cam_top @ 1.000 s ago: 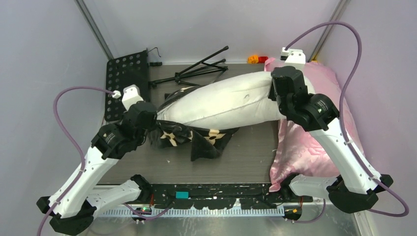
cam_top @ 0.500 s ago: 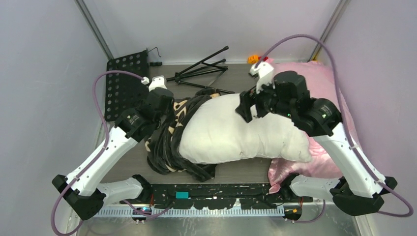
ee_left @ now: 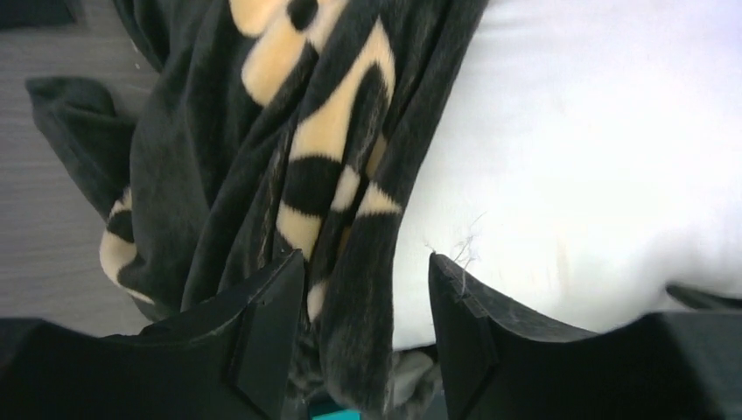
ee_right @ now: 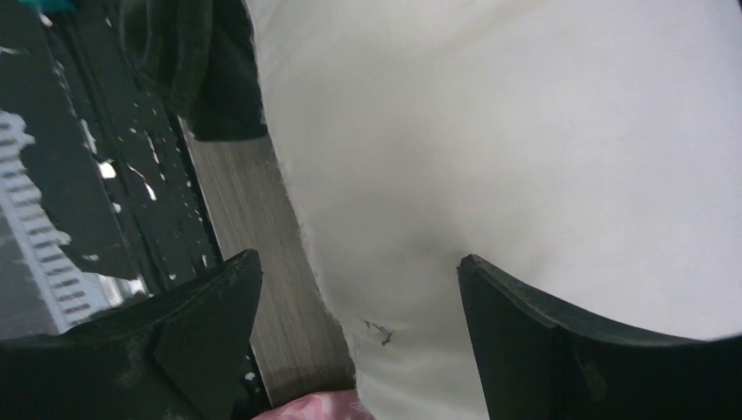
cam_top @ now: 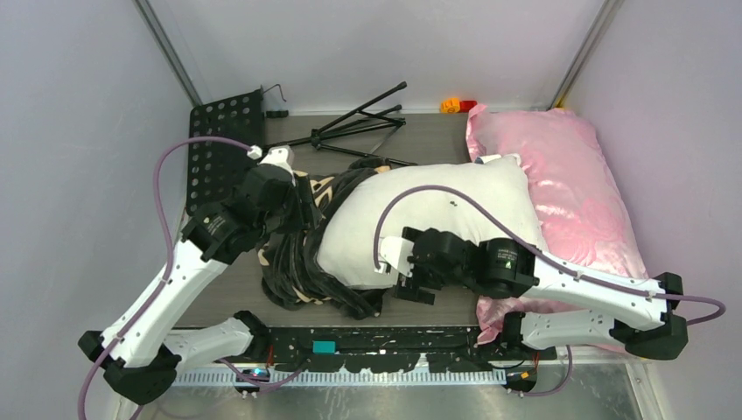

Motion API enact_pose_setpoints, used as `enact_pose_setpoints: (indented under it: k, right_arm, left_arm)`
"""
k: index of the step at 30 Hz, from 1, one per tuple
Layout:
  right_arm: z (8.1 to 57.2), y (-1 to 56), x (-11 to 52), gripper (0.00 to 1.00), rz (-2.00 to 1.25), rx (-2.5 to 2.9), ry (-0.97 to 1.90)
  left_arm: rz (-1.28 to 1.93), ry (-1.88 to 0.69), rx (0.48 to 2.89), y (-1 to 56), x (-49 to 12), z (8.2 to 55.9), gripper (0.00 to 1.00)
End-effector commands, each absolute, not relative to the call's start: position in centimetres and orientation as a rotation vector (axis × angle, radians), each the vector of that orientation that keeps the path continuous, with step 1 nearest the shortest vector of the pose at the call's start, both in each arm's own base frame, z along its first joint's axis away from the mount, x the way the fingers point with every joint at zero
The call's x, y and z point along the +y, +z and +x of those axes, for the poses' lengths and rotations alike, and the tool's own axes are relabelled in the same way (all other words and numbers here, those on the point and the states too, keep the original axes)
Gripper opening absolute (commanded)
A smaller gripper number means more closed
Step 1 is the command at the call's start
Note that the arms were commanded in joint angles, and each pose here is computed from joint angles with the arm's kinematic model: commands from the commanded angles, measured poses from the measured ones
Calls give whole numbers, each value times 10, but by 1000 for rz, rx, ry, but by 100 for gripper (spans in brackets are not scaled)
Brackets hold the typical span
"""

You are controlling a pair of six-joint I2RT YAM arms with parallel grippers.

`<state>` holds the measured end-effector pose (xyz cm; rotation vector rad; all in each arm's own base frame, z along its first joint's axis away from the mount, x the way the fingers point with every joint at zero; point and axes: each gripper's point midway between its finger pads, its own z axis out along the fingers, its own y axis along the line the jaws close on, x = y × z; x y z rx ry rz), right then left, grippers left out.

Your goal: Remove the pillowcase from the pillow

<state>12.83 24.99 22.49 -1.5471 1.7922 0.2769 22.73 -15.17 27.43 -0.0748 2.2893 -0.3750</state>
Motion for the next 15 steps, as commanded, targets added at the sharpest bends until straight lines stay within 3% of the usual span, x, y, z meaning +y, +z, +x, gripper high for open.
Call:
enact_pose_setpoints:
  k: [1, 8, 10, 12, 15]
  right_arm:
    - [144, 218, 241, 89, -1547, 1647, 142]
    - [171, 184, 240, 90, -1531, 1631, -74]
    - [175, 186, 250, 86, -1485, 1604, -45]
    - [175, 192, 261, 69, -1446, 1594, 3]
    - [179, 202, 273, 24, -1392, 1619, 34]
  left_arm:
    - [1, -458, 2316, 277, -144, 194, 59]
    - [46, -632, 2354, 280, -152, 161, 66]
    - [61, -642, 2375, 281, -151, 154, 67]
    - [67, -635, 2385, 282, -147, 149, 67]
    - [66, -643, 2374, 288, -141, 141, 67]
